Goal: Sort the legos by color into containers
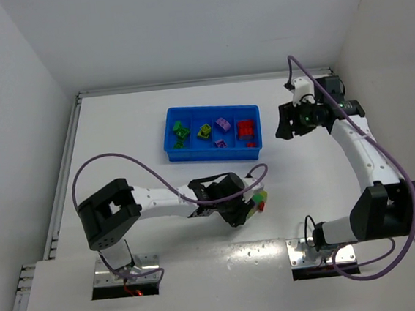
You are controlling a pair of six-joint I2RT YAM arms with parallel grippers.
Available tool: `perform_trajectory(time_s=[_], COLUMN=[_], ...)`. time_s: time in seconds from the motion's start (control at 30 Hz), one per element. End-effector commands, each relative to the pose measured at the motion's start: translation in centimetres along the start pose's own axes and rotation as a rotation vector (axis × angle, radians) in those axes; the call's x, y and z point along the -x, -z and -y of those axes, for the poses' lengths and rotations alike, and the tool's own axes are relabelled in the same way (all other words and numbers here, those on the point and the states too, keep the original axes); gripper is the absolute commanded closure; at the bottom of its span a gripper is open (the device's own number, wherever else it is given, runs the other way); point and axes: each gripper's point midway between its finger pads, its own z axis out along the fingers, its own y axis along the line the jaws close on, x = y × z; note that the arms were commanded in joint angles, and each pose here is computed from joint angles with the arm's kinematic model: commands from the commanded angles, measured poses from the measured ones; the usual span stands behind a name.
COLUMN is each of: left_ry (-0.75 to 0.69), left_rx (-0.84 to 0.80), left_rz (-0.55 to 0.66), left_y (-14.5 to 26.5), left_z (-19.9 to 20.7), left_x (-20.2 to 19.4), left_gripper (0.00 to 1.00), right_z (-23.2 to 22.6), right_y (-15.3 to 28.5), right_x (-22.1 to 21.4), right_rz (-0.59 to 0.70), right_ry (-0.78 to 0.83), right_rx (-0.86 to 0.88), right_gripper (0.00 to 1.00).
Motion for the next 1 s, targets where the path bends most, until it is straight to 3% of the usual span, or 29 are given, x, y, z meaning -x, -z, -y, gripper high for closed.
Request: perform_trajectory(time_s=[0.0, 0.1, 0.23, 0.33, 0.5, 0.63, 0.7, 0.8, 0.97], left_ry=[0.002, -0.021, -0.132, -0.283, -0.523, -0.513, -0.508, -0.483, -0.369], left_rx=[0.033, 0.086, 0.144, 0.133, 0.017, -0.056, -0.065, -0.017, 0.0], left_rz=[0.05, 0.09, 0.122, 0.112, 0.113, 0.099, 0.116, 0.151, 0.205], left_y=[0.2, 1.1, 3.1, 4.7, 8.4, 10.2, 10.7, 11.7, 13.9], left_z=[0.0, -0.8, -1.9, -2.1, -1.8, -2.4, -2.7, -4.4, -7.1], left_x=[1.5, 2.3, 2.8, 2.4, 1.4, -0.4, -0.3, 0.6, 2.9], left_gripper=[0.72, 0.83, 0.87, 0.87, 0.87, 0.87, 0.91, 0.99, 1.0], right_z=[0.1, 0.1, -0.8, -3.4, -7.7, -10.4, -10.8, -12.2, -14.7], right_y=[0.9, 0.7, 0.2, -0.4, -2.0, -1.8, -1.8, -1.6, -0.3], right_x=[0.8, 0.4, -0.3, -0.4, -1.7, -1.8, -1.6, -2.1, -3.3], right_rz=[0.047, 0.039, 0.027, 0.037, -0.058, -0.082, -0.073, -0.062, 0.008], right_ry=[0.021, 0.026, 0.014, -0.016, -0.088, -0.117, -0.08, 0.003, 0.265], right_rx=[0.002, 0.004, 0.065, 0.249, 0.57, 0.778, 0.786, 0.793, 0.777], right_gripper=[0.38, 0.38, 0.38, 0.38, 0.38, 0.38, 0.38, 0.38, 0.35])
